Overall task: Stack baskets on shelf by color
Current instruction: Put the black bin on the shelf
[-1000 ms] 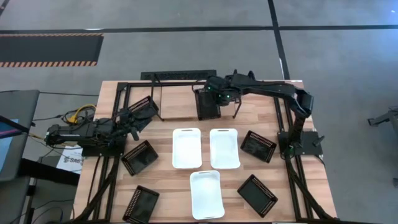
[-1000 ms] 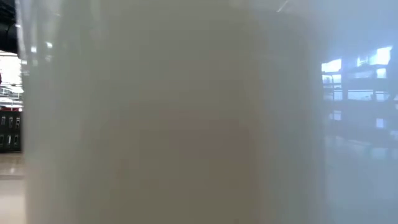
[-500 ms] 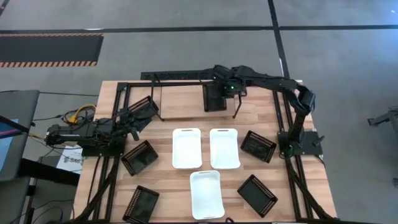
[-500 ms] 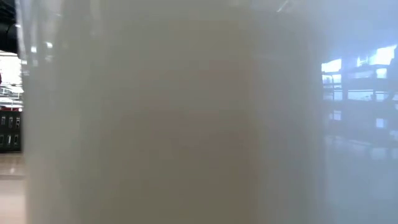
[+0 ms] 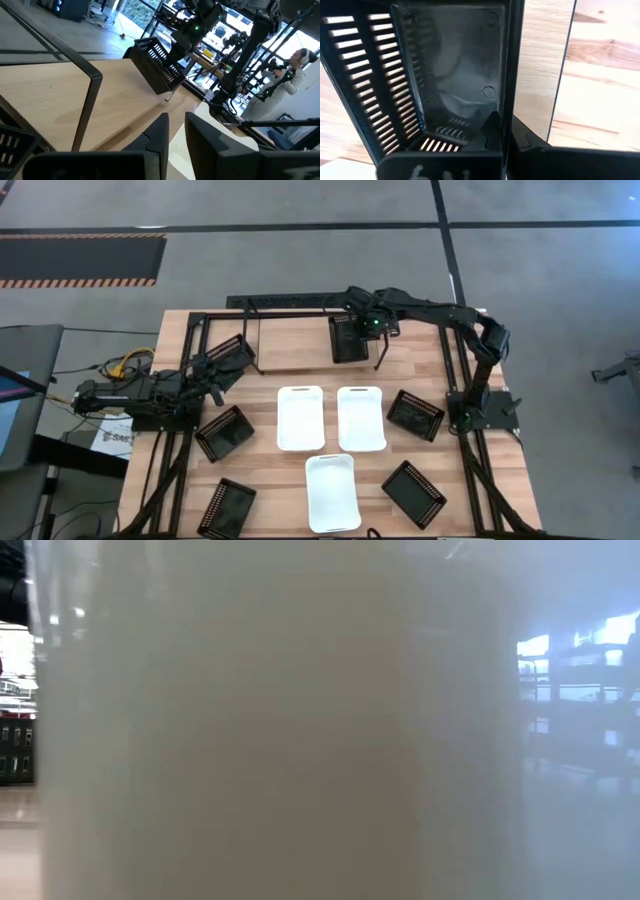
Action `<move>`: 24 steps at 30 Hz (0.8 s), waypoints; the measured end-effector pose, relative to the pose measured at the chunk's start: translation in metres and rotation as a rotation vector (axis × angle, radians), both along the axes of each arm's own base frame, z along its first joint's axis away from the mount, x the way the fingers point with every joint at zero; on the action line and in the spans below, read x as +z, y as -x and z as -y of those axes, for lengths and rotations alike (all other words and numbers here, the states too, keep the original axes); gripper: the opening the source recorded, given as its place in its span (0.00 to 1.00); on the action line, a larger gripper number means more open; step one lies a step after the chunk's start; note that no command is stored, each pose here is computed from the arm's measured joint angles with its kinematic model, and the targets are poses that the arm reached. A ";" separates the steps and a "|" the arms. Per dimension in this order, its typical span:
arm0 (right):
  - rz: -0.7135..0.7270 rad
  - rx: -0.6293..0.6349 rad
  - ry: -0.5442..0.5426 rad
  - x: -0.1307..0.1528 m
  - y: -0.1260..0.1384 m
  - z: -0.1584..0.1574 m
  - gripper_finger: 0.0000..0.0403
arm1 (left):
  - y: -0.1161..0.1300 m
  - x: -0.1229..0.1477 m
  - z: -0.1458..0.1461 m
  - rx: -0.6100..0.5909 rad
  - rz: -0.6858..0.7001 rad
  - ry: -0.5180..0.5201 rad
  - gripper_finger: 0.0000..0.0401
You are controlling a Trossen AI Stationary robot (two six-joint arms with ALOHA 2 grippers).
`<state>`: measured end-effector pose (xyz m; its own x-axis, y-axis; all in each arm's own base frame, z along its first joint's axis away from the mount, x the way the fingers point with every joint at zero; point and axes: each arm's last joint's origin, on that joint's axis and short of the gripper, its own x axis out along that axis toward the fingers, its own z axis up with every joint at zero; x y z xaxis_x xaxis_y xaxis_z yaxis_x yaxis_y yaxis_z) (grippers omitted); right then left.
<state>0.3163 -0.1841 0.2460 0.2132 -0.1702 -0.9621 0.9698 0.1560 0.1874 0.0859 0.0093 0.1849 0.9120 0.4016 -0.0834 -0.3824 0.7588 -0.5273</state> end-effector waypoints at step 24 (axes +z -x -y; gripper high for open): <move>-0.022 0.030 0.021 -0.002 0.000 0.001 0.10 | 0.000 0.000 0.000 0.001 0.006 0.014 0.12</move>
<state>0.3161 -0.1849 0.2438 0.1970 -0.1842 -0.9629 0.9685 0.1889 0.1621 0.0859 0.0093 0.1849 0.9121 0.4013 -0.0837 -0.3799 0.7508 -0.5404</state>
